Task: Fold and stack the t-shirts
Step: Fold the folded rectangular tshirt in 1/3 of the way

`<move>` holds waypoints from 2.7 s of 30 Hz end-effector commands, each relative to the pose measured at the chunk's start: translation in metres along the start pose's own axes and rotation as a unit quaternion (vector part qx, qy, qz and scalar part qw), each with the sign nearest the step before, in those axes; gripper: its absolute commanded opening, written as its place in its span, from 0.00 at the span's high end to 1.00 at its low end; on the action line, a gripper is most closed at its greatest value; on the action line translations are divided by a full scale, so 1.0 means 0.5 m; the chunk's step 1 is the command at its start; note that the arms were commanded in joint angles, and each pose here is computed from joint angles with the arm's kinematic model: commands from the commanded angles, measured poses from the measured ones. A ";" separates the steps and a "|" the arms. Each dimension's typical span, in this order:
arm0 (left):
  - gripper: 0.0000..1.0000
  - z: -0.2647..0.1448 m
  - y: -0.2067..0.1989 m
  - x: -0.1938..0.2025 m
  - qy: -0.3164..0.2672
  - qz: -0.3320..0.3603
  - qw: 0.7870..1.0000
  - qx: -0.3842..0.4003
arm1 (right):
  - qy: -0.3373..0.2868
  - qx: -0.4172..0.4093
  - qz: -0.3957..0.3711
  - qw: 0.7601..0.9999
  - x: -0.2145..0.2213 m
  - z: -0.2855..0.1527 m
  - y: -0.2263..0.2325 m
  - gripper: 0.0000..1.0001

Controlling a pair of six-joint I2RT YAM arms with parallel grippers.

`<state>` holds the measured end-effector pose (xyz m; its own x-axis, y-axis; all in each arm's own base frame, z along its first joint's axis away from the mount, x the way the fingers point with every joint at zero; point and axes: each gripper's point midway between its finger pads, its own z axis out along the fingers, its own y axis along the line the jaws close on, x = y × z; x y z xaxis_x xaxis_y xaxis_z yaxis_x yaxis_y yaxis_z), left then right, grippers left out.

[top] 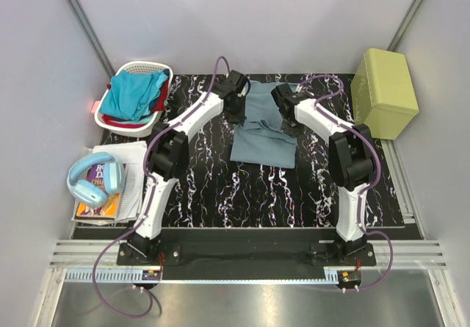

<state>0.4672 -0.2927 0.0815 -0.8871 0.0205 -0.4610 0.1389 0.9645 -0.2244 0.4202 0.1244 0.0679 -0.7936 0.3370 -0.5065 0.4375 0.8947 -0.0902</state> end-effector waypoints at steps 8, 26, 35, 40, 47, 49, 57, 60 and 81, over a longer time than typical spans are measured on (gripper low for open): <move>0.09 -0.139 0.009 -0.110 -0.104 -0.018 0.994 -0.023 | -0.062 -0.036 0.016 0.997 -0.089 -0.077 -0.001 0.42; 0.01 -0.090 -0.082 0.170 -0.017 -0.010 1.000 0.023 | 0.019 -0.057 -0.030 0.998 0.156 -0.059 -0.013 0.77; 0.48 -0.082 -0.109 0.146 -0.033 0.001 0.998 0.050 | -0.010 -0.086 -0.027 0.996 0.093 -0.087 0.037 0.94; 0.54 -0.052 -0.104 0.166 -0.012 0.001 0.999 0.049 | -0.025 -0.089 -0.040 0.995 0.059 -0.081 0.068 0.92; 0.62 -0.001 -0.090 0.197 0.035 -0.011 0.998 0.056 | -0.011 -0.087 -0.046 0.995 0.053 -0.038 0.110 0.92; 0.63 0.010 -0.081 0.204 0.044 -0.015 0.998 0.052 | -0.006 -0.081 -0.051 0.995 0.058 -0.020 0.114 0.93; 0.63 0.028 -0.051 0.227 0.065 -0.023 0.997 0.037 | -0.013 -0.077 -0.044 0.996 0.024 0.013 0.137 0.93; 0.63 0.031 -0.050 0.230 0.067 -0.021 0.997 0.038 | -0.018 -0.077 -0.042 0.996 0.002 0.025 0.148 0.92; 0.45 0.001 -0.019 0.243 0.056 -0.008 0.998 0.012 | -0.085 -0.093 -0.001 0.992 -0.211 0.020 0.174 0.70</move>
<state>0.3647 -0.3227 0.0282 -0.9378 0.0235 -0.3463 0.1447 0.9333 -0.3285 0.5365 0.1628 0.0484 -0.7680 0.2917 -0.5701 0.3472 0.9377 0.0122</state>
